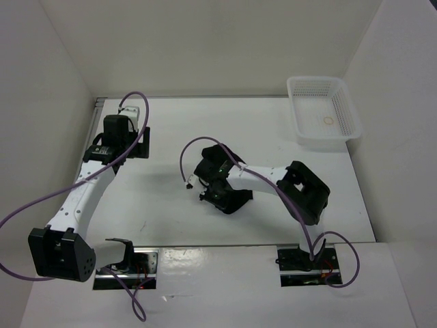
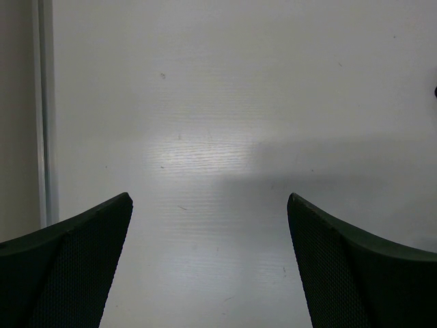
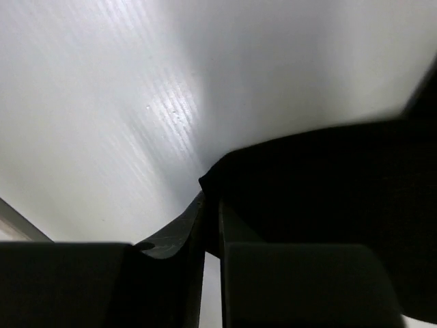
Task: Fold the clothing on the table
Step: Flatten the skirt out
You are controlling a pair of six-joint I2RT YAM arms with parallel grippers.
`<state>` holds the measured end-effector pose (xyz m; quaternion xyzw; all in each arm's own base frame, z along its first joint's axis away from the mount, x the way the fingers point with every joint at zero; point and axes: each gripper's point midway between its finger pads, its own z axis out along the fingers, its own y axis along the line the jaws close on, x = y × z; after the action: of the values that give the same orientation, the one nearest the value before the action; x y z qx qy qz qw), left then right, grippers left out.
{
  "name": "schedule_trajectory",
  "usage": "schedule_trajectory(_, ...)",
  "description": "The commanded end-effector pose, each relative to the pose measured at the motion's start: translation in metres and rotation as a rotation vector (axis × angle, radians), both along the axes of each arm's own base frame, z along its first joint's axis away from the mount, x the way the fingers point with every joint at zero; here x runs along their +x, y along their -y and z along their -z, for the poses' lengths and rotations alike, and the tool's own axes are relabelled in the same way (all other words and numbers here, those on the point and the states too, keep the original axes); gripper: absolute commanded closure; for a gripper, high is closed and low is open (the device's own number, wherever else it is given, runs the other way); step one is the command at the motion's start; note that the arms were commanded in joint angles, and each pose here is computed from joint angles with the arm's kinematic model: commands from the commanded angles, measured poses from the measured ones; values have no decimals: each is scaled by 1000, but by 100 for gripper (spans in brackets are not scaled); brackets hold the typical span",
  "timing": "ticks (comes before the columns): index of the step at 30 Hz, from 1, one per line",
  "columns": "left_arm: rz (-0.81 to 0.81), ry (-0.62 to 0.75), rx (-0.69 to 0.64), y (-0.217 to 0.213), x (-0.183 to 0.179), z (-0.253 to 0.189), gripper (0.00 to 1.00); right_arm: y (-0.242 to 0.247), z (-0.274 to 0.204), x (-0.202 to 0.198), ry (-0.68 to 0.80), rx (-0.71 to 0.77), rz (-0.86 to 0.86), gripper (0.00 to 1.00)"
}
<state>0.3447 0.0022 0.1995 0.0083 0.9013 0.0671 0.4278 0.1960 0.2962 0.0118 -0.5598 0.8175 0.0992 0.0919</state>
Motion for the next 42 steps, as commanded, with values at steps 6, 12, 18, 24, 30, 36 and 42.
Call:
schedule_trajectory(6,-21,94,-27,0,4,-26,0,-12,7,28,105,-49,75,100)
schedule_trajectory(12,-47,96,-8,-6,4,-27,0,-84,-68,49,228,86,-24,100)
schedule_trajectory(18,-71,99,-3,-9,6,-26,0,-148,-186,57,418,328,-98,100)
schedule_trajectory(24,-79,91,4,-11,5,-22,0,-127,-299,66,594,558,-51,100)
schedule_trajectory(30,-54,99,-16,-6,4,-25,0,-8,-244,112,706,361,145,100)
schedule_trajectory(36,-13,95,-35,2,5,-24,0,99,-170,98,639,132,269,100)
schedule_trajectory(42,197,11,-100,35,-1,-6,0,145,-120,92,559,-5,393,100)
